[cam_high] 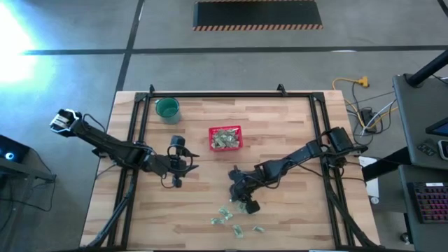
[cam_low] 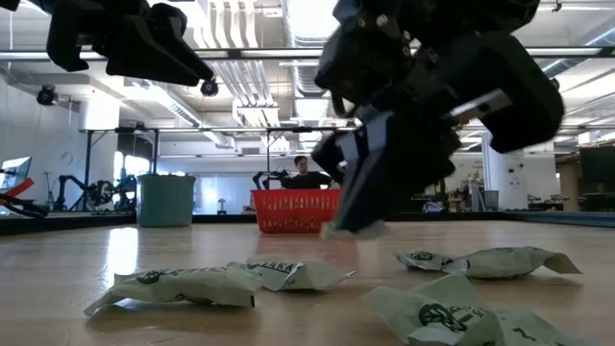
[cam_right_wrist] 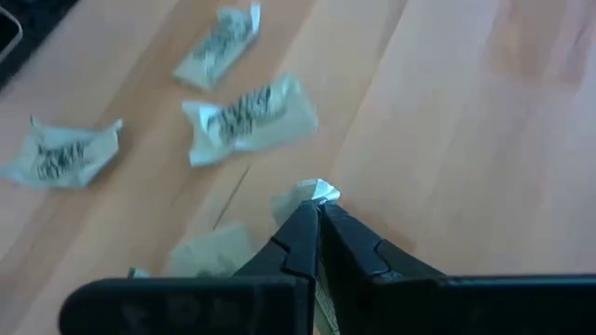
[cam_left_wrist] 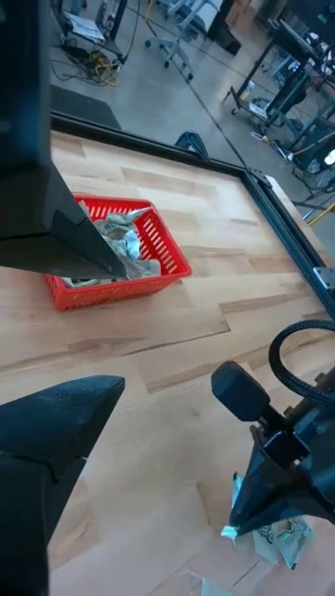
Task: Pick and place items into bin
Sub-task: Put the stevia packet into the red bin
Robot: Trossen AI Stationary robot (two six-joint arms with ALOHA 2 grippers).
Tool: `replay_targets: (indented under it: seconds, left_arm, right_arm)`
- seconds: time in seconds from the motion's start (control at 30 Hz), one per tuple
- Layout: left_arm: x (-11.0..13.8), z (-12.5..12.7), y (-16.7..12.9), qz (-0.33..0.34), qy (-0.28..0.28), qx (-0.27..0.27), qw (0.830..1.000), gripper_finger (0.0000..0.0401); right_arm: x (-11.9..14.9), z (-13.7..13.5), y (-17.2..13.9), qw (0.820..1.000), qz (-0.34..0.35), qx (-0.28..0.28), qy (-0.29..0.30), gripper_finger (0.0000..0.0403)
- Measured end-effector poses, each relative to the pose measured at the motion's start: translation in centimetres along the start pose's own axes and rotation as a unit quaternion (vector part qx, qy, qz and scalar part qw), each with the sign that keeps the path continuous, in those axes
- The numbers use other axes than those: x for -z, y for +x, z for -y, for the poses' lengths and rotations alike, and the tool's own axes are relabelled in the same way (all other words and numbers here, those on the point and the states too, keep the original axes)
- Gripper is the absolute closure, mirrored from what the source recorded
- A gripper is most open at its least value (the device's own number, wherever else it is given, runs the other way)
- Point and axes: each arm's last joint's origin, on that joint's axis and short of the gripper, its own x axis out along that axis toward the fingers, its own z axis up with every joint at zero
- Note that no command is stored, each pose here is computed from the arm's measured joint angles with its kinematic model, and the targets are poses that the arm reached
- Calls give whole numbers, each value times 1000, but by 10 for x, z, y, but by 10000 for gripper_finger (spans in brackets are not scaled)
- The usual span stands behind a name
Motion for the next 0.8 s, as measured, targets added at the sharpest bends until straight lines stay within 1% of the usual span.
replay_targets:
  seconds: [0.17,0.27,0.37,0.43,0.5,0.6,0.67,0.73,0.8]
  left_arm:
    - [0,0,0,0,0,0,1000,237]
    - [0,0,0,0,0,0,1000,237]
    - [0,0,0,1,0,1,1000,237]
    - [0,0,0,1,0,1,1000,237]
    - [0,0,0,1,0,1,1000,237]
    - [0,0,0,0,0,1,1000,237]
    - [0,0,0,0,0,1,1000,237]
    - [0,0,0,0,1,1,1000,237]
    - [0,0,0,0,1,1,1000,237]
  right_arm:
    - [-18,0,-4,999,9,7,-32,394]
    - [-31,1,-11,997,-15,57,-54,394]
    - [-42,6,-18,987,-50,134,-71,394]
    - [-49,10,-24,974,-69,200,-82,394]
    - [-55,14,-30,955,-82,270,-90,394]
    - [-59,25,-37,920,-97,368,-97,394]
    - [-61,35,-42,894,-108,423,-100,394]
    - [-60,46,-47,876,-116,459,-93,394]
    - [-59,60,-52,870,-122,472,-79,394]
